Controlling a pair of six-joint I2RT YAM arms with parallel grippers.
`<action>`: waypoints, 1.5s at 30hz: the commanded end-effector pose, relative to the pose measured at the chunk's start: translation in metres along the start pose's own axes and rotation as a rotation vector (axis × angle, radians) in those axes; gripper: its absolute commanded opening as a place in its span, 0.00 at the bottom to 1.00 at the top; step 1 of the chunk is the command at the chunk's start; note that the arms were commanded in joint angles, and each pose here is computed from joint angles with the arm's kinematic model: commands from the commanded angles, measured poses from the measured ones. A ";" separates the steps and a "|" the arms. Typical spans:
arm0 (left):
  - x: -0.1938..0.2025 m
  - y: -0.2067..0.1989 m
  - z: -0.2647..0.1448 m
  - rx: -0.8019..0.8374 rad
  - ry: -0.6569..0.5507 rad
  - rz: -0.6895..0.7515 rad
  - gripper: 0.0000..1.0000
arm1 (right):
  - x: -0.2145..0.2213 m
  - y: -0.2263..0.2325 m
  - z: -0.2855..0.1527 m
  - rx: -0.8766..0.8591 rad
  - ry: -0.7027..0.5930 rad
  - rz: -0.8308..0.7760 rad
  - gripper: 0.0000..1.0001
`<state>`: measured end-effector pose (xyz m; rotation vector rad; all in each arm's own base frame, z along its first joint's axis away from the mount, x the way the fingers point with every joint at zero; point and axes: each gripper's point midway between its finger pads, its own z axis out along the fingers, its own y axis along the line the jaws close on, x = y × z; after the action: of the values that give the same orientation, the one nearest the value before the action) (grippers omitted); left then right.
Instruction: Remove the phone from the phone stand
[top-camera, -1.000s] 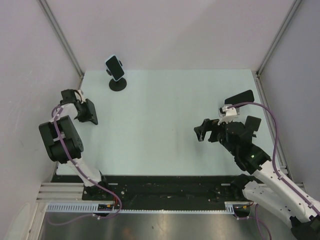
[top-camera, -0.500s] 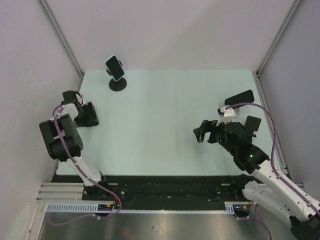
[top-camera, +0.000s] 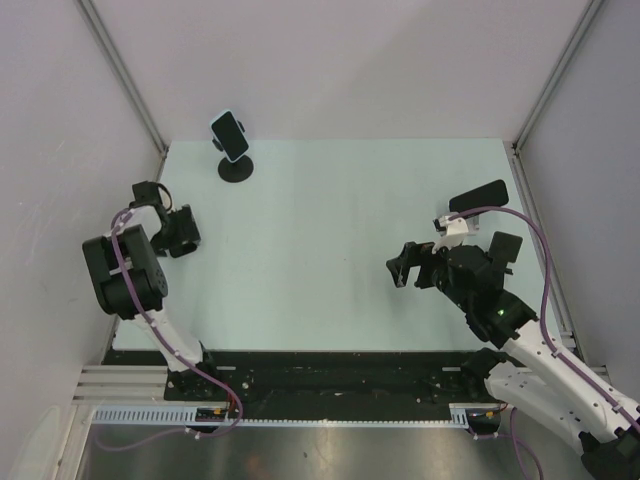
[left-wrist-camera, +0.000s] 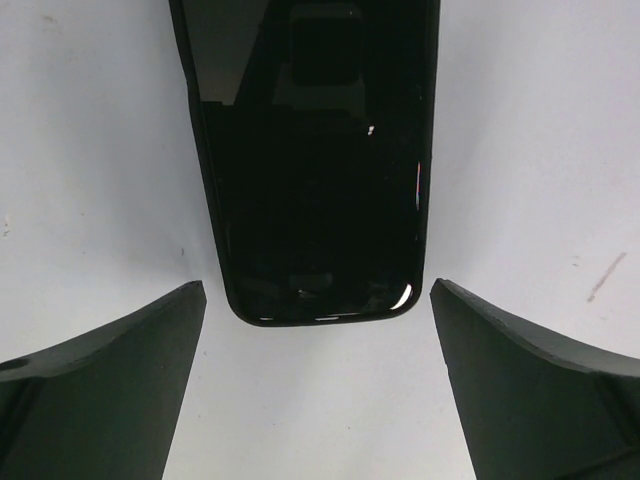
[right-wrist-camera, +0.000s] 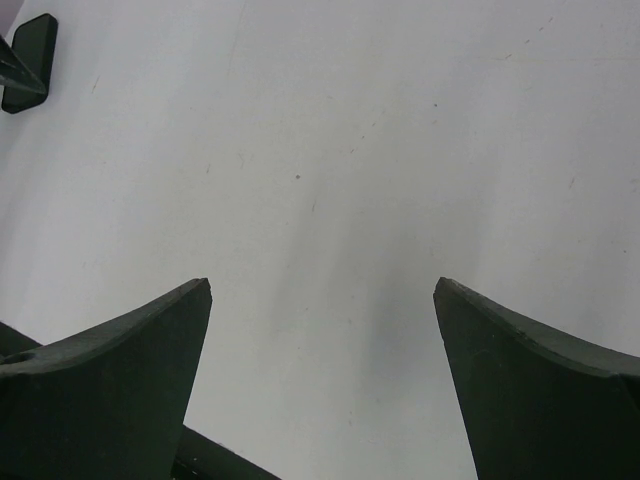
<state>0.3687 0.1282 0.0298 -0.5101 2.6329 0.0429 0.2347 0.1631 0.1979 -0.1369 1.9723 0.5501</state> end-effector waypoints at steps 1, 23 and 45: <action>-0.003 0.011 0.009 -0.104 0.010 0.050 1.00 | -0.009 0.004 0.001 -0.019 -0.035 0.000 1.00; -0.004 0.064 -0.008 -0.386 -0.034 -0.012 1.00 | -0.012 0.013 -0.001 -0.071 -0.038 0.008 1.00; -0.054 -0.083 -0.119 0.010 -0.387 0.154 1.00 | -0.054 -0.027 -0.026 0.149 -0.112 0.009 1.00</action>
<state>0.3783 0.1065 0.1098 -0.4219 2.4220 0.2878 0.2388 0.1444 0.2173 -0.0830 1.9480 0.5112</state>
